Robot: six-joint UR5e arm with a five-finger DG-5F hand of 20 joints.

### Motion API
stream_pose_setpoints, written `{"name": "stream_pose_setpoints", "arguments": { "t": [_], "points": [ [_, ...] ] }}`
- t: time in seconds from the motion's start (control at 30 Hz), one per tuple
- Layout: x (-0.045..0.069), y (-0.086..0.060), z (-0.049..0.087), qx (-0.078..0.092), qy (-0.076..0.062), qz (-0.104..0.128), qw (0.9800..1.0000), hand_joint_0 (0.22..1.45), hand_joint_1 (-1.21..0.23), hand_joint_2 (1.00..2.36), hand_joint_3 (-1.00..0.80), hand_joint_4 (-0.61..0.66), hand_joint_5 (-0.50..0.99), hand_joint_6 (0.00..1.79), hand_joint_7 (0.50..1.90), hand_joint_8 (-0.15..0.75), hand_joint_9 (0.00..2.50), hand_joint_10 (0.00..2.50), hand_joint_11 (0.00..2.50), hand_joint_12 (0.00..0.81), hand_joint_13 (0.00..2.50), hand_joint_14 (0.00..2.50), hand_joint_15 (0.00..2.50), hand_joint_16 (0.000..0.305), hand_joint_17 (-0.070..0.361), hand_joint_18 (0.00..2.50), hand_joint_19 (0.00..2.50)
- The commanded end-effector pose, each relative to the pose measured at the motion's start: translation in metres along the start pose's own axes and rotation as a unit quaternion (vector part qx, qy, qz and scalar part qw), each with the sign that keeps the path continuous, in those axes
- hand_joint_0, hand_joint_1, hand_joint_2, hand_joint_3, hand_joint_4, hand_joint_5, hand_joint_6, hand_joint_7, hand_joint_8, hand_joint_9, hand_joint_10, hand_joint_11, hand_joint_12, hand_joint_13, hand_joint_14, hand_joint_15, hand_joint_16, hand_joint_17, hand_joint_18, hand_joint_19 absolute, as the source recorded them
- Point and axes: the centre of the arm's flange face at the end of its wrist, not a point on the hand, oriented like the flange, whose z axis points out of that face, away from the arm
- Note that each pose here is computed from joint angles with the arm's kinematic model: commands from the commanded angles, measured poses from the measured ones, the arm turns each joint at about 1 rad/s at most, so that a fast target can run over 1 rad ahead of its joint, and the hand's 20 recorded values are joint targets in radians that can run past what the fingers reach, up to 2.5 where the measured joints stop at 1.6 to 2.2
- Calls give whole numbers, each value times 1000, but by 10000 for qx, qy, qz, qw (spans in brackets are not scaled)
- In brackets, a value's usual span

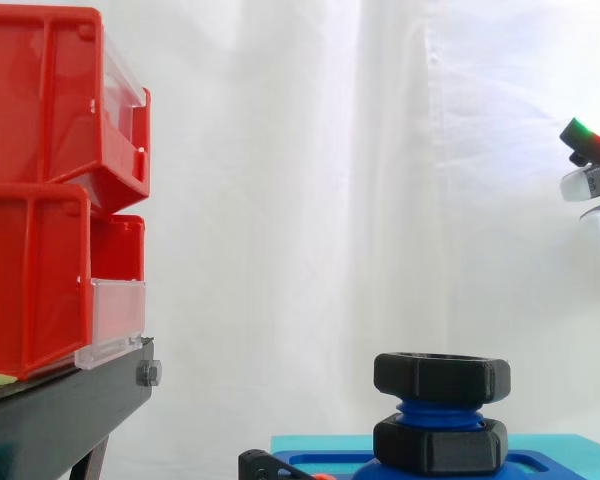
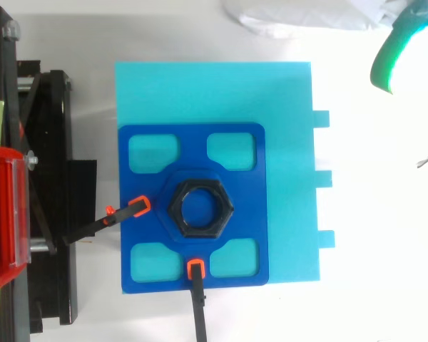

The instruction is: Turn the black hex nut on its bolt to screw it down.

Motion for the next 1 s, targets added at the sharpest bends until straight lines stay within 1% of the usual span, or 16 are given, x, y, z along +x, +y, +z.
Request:
{"name": "stream_pose_setpoints", "arguments": {
  "t": [0.0,0.1,0.27,0.33,0.37,0.43,0.47,0.63,0.73,0.77,0.8,0.83,0.9,0.97],
  "points": [
    [1,0,1,-11,8,-2,10000,435,-493,1000,-500,3,-290,501,563,152,175,0,0,284,217,0,0,53,119,0,0],
    [2,0,1,-2,34,1,10000,435,-493,1000,-500,2,-289,501,564,152,180,0,0,283,216,0,0,52,118,0,0],
    [2,0,1,-2,34,1,10000,437,-492,1000,-500,2,-289,501,566,151,178,0,0,285,208,0,0,52,117,0,0],
    [1,0,0,3,11,-7,10000,437,-493,1000,-500,1,-289,501,566,150,175,0,0,288,204,0,0,52,117,0,0],
    [-2,-1,-1,26,-23,-2,10000,437,-493,1000,-500,1,-289,501,566,150,175,0,0,288,204,0,0,52,117,0,0],
    [-2,-2,-3,72,-20,6,10000,438,-493,1000,-500,2,-289,501,566,150,174,0,0,289,200,0,0,52,117,0,0],
    [-2,-2,-3,102,-13,12,9999,438,-493,1000,-500,1,-289,501,565,150,173,0,0,289,200,0,0,52,117,0,0],
    [1,-2,-2,102,18,18,9999,439,-498,1000,-500,2,-288,501,564,150,173,0,0,289,199,0,0,52,118,0,0],
    [2,-2,-2,132,25,-8,9999,444,-499,1000,-500,-1,-287,501,564,148,172,0,0,287,203,0,0,52,116,0,0],
    [2,-2,-3,176,5,-18,9998,445,-498,1000,-500,-1,-287,501,564,147,172,0,0,286,205,0,0,52,116,0,0],
    [1,1,-1,161,-31,-23,9999,448,-500,1000,-500,-1,-287,501,564,148,177,0,0,284,205,0,0,51,116,0,0],
    [-2,8,2,120,-119,-42,9998,448,-501,1000,-500,-1,-286,501,563,148,178,0,0,284,206,0,0,51,116,0,0],
    [-4,17,5,50,-183,-86,9998,449,-501,1000,-500,1,-285,501,564,150,183,0,0,283,211,0,0,51,115,0,0],
    [-4,19,7,32,-203,-121,9997,450,-500,1000,-500,3,-283,501,568,151,188,0,0,281,214,0,0,51,115,0,0]
  ]
}}
